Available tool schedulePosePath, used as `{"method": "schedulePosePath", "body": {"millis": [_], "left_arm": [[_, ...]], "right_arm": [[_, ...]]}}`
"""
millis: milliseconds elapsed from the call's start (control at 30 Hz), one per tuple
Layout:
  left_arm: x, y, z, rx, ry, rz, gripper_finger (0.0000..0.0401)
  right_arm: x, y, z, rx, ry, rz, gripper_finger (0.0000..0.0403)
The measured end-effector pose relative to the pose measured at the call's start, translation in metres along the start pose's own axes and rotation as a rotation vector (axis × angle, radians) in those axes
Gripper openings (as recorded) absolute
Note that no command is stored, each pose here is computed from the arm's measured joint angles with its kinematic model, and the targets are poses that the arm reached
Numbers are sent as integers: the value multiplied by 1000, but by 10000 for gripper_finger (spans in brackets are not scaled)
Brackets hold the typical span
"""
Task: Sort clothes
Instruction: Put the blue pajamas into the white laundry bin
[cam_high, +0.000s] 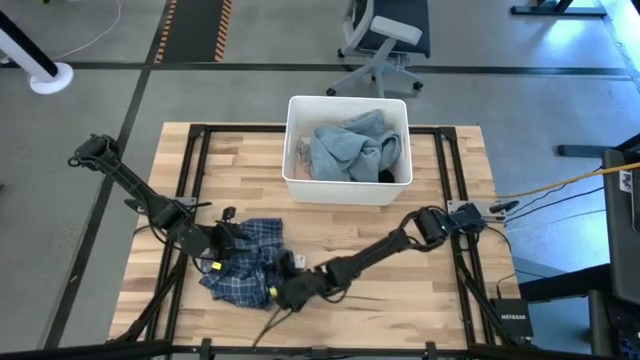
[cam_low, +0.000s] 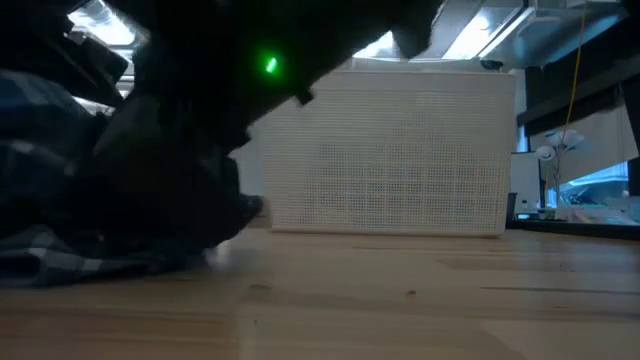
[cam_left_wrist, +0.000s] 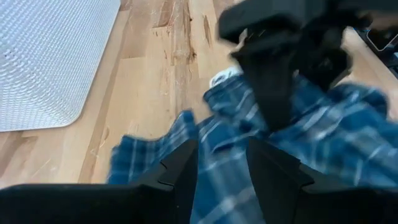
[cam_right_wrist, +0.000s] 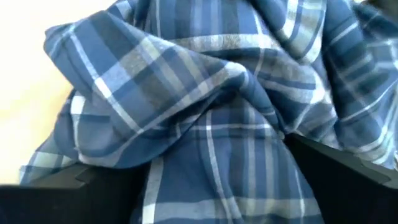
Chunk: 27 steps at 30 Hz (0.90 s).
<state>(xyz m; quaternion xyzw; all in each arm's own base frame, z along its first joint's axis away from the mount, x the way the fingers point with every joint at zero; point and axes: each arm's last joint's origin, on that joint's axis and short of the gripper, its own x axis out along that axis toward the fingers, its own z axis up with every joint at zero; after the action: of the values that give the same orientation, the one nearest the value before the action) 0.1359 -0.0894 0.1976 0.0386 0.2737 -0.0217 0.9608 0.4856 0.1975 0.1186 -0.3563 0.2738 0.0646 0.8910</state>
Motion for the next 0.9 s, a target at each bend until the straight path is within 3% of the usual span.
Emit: {"method": "schedulePosePath", "body": {"millis": [267, 467, 700, 900], "left_arm": [[0, 0, 0, -7, -2, -1, 131], [0, -1, 4, -86, -30, -18, 131], [-14, 0, 4, -50, 244, -129, 131], [-46, 11, 29, -132, 412, -47, 131]], "right_arm": [[22, -31, -24, 75, 16, -28, 385], [24, -35, -26, 85, 12, -31, 385], [21, -26, -25, 63, 38, -10, 385], [20, -25, -24, 61, 45, -22, 385]]}}
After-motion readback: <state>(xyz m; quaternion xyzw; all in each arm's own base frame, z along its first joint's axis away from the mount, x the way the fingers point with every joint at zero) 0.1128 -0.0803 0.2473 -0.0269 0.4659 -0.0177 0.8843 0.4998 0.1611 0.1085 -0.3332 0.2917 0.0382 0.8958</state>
